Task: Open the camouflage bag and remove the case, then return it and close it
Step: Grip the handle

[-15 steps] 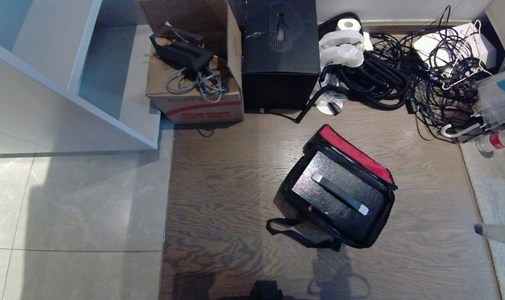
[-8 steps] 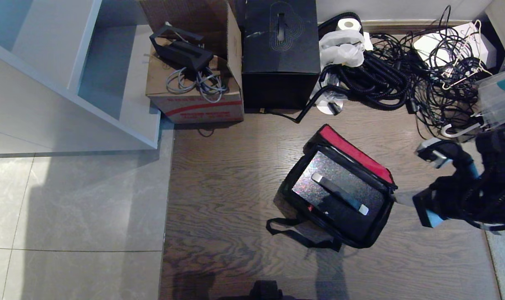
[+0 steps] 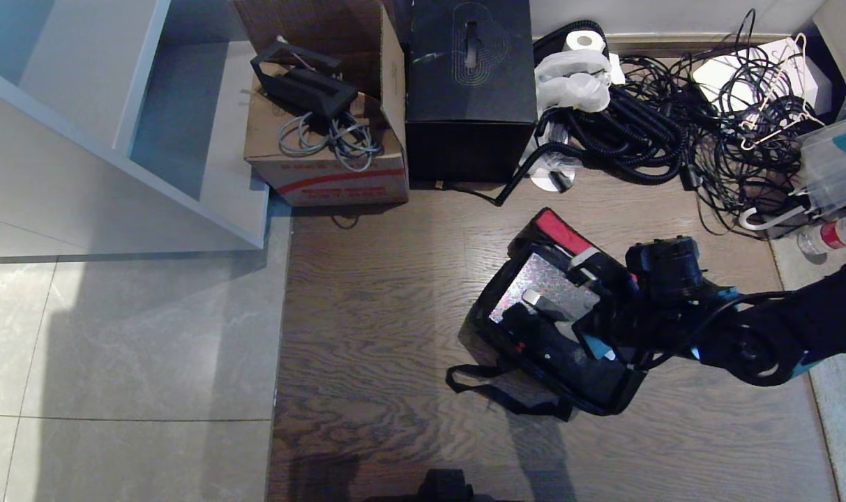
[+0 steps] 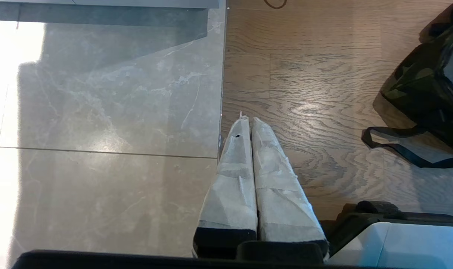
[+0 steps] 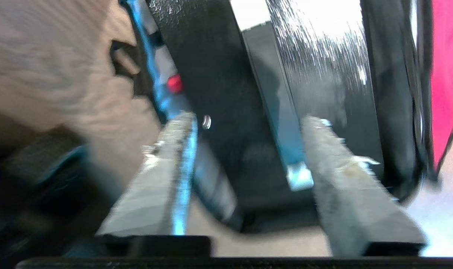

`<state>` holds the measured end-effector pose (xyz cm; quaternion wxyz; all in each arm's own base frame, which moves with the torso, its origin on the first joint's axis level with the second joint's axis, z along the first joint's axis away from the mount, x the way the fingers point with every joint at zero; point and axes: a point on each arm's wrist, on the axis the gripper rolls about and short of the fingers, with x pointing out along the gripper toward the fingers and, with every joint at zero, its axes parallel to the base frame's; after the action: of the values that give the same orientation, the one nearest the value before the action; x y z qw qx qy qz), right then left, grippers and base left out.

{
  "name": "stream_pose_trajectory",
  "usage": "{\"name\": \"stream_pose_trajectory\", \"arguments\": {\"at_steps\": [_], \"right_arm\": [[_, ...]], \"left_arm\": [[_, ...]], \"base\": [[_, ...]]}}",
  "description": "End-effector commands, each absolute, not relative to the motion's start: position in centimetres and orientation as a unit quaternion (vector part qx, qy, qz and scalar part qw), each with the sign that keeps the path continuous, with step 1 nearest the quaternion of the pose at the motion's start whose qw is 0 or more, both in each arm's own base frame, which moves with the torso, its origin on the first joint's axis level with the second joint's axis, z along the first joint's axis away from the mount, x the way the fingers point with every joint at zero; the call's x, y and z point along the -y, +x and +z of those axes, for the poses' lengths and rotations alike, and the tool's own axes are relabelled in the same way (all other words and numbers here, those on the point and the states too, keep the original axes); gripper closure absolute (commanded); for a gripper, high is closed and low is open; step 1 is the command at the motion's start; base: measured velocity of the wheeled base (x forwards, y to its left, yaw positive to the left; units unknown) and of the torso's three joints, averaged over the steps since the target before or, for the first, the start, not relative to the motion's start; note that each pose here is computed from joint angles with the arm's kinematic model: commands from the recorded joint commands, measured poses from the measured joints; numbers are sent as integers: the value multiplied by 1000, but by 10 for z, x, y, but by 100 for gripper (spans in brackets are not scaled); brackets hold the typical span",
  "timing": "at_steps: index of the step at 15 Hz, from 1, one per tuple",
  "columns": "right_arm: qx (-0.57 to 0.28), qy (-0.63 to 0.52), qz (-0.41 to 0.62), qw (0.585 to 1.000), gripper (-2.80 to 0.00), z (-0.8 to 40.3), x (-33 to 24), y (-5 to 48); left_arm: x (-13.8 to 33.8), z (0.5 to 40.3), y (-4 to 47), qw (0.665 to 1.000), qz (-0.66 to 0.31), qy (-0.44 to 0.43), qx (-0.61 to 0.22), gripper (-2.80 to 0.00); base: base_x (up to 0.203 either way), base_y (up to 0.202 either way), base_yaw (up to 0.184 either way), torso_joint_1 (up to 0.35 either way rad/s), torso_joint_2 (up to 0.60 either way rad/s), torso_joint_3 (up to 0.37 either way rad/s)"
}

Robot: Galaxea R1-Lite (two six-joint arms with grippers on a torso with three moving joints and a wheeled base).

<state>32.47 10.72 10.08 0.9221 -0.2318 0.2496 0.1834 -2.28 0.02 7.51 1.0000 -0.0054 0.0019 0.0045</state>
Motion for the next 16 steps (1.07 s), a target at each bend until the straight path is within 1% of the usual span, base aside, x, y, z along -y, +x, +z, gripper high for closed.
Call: {"name": "stream_pose_trajectory", "arguments": {"at_steps": [1,3,5,8,16], "right_arm": [[-251,-292,161,909,-280,72,-117,337],[-243,-392,83,883,-280,65,-117,343],[-239,-448,25,861,-280,52,-126,346],[-242,-462,1,853,-280,37,-140,345],[-199,-449,-11,871,-280,23,-153,363]], "left_arm": [[0,75,-23,1000,5,-5,-2,0],[0,75,-23,1000,5,-6,-2,0],[0,75,-23,1000,5,-5,-2,0],[0,75,-23,1000,5,-6,-2,0],[0,75,-23,1000,5,-5,-2,0]], "base": [[0,0,0,0,0,0],[0,0,0,0,0,0],[0,0,0,0,0,0],[0,0,0,0,0,0],[0,0,0,0,0,0]]}}
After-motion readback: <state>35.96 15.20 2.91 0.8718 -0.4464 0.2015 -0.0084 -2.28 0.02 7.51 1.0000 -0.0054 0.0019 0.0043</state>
